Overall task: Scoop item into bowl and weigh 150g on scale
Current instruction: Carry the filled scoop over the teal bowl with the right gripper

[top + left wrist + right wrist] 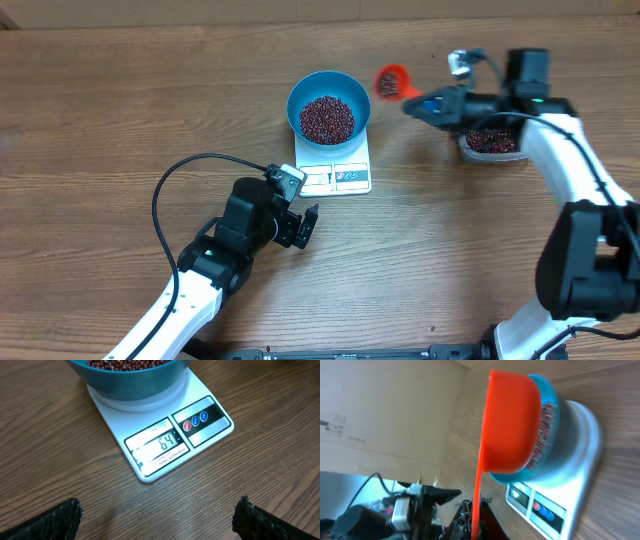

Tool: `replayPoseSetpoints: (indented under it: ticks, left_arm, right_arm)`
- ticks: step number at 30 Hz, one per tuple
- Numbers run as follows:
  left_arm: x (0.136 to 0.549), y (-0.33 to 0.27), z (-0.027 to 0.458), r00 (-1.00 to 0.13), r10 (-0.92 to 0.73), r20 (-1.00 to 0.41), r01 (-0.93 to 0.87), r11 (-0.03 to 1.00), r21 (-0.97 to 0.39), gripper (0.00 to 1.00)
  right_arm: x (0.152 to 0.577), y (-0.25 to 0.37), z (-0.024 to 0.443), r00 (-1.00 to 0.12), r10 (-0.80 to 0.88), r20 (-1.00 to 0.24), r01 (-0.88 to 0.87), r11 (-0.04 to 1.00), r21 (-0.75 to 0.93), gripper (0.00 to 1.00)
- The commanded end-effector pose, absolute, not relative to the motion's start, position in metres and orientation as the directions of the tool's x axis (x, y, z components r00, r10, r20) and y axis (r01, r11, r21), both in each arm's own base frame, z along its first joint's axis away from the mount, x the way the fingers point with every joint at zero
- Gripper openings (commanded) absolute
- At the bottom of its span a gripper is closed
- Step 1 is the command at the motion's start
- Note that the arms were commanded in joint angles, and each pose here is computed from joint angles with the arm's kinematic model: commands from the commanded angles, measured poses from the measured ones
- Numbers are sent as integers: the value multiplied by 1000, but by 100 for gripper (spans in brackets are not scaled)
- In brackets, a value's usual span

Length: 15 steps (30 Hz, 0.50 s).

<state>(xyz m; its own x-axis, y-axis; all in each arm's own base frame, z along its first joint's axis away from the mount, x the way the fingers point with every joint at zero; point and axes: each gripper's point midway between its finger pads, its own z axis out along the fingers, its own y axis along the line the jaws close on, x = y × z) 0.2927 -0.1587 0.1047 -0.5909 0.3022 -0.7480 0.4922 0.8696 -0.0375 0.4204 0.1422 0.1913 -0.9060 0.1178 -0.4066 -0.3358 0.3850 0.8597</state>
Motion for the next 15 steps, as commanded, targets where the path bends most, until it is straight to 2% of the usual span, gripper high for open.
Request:
replayPoseSetpoints:
  ticks: [1, 9, 15]
  left_arm:
    - [293, -157, 102, -599, 300, -742, 482, 876, -35, 100]
    - [293, -157, 102, -599, 300, -742, 482, 876, -35, 100]
    - [293, -157, 102, -599, 300, -742, 482, 876, -35, 100]
  right_arm:
    - [429, 179, 190, -929, 134, -345, -258, 434, 863, 4]
    - [427, 232, 179, -907, 76, -413, -312, 537, 784, 4]
    - [431, 242, 169, -888, 68, -454, -310, 640, 703, 4]
